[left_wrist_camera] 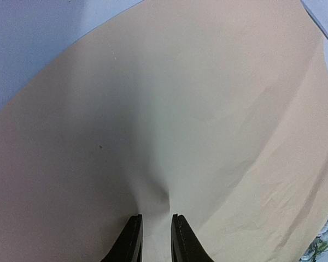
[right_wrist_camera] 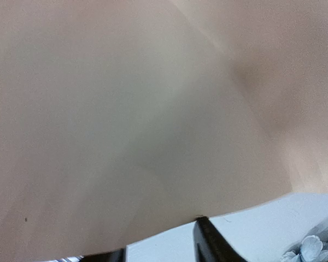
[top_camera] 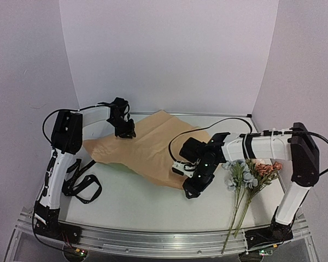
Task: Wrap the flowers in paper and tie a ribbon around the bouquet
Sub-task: Unfold the folded wrapping paper at the center of the board, then pick up the fake flower from the corner of the board.
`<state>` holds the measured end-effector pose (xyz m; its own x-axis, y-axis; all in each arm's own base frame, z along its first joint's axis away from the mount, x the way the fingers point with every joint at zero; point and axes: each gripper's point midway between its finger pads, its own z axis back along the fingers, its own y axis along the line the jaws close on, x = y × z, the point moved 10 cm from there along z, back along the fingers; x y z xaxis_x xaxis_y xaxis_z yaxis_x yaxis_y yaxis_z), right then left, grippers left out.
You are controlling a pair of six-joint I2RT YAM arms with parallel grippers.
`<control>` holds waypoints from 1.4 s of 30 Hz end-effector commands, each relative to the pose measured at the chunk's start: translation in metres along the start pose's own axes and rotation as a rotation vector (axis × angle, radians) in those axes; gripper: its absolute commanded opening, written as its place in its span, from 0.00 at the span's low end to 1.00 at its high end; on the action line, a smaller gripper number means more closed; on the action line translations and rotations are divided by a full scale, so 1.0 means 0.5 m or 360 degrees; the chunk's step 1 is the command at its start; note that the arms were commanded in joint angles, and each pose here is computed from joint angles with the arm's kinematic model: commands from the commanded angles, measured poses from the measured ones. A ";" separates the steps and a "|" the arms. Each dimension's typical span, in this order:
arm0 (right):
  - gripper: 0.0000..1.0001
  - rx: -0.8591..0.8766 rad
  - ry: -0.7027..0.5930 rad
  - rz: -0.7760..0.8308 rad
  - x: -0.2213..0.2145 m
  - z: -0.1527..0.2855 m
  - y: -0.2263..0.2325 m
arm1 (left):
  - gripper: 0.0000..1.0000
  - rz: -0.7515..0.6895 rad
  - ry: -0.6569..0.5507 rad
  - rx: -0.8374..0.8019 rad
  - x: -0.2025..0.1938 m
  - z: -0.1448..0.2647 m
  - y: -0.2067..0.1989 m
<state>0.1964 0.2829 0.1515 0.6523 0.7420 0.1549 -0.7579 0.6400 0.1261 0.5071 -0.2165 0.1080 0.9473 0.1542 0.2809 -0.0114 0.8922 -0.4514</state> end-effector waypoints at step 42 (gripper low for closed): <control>0.98 -0.0669 -0.0195 -0.1957 -0.335 0.025 -0.163 | 0.74 -0.0190 -0.0142 -0.0546 -0.152 0.260 -0.136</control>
<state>0.1454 0.0983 0.1407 0.9144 -0.3030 0.2683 0.3533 0.9210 -0.1642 0.4063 -0.2299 0.1895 0.9411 0.0950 0.3245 0.1355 0.7734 -0.6192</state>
